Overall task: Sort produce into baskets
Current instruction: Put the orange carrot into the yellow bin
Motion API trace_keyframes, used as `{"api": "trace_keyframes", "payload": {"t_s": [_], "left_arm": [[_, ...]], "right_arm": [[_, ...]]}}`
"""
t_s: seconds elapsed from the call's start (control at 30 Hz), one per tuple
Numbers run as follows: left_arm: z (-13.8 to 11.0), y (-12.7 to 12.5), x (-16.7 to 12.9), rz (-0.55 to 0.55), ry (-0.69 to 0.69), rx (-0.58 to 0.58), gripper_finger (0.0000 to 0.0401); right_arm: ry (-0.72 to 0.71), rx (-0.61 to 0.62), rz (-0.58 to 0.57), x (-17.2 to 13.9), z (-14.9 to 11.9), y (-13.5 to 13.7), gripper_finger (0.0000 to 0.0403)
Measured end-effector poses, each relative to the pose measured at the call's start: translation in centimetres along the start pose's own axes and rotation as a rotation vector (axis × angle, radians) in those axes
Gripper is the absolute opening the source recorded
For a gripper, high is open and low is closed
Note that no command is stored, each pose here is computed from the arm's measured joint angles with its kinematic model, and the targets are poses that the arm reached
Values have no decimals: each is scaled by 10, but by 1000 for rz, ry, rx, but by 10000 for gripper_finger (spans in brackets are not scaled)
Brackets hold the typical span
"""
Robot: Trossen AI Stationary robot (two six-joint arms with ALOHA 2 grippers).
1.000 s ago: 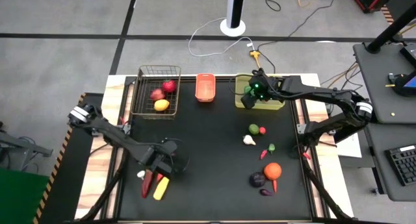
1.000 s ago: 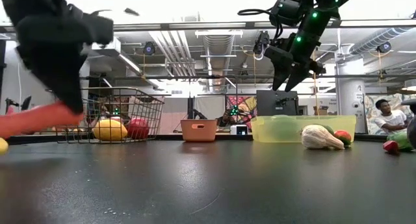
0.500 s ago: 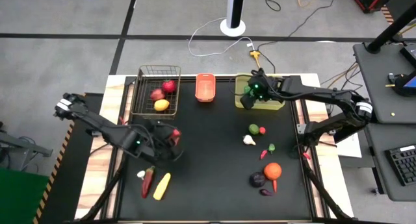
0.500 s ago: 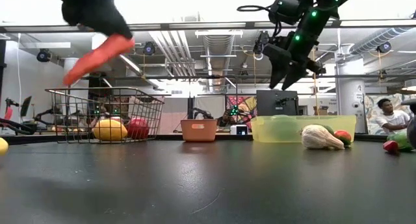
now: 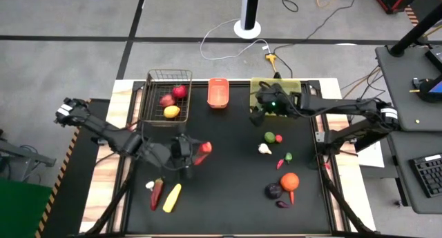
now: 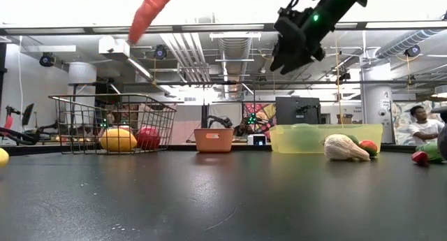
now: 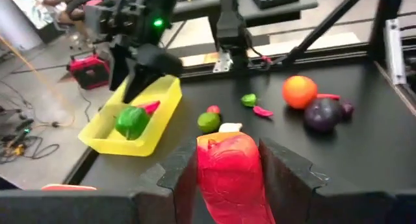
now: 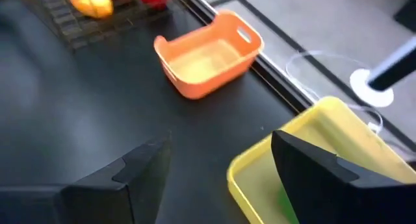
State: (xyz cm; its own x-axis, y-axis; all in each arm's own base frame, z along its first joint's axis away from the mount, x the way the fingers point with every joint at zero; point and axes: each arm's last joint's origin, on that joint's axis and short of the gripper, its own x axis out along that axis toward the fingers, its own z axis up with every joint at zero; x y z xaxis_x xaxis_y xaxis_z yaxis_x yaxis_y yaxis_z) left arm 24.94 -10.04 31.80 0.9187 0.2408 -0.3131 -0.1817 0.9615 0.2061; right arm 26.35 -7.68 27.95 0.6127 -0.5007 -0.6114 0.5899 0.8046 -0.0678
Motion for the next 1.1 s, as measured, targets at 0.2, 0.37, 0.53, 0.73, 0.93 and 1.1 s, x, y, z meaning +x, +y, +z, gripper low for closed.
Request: {"api": "trace_keyframes", "payload": {"t_s": [0.2, 0.37, 0.53, 0.73, 0.93, 1.1], "left_arm": [[-12, 5, 18, 0, -4, 10, 131], [-28, 7, 31, -145, -111, -8, 131], [-44, 11, 36, -125, -208, -25, 131], [-57, 11, 35, -125, -272, -41, 131], [-68, 14, 35, -84, -286, -57, 131], [-67, 17, 35, 26, -275, -73, 131]], "right_arm": [[-65, -89, 97, -16, 0, 27, 255], [-119, -176, 201, -26, -5, 59, 258], [-193, -265, 301, -31, -11, 92, 254], [-283, -343, 380, -25, -16, 123, 271], [-303, -335, 536, -9, -19, 141, 305], [-350, -298, 551, 7, -21, 152, 328]]}}
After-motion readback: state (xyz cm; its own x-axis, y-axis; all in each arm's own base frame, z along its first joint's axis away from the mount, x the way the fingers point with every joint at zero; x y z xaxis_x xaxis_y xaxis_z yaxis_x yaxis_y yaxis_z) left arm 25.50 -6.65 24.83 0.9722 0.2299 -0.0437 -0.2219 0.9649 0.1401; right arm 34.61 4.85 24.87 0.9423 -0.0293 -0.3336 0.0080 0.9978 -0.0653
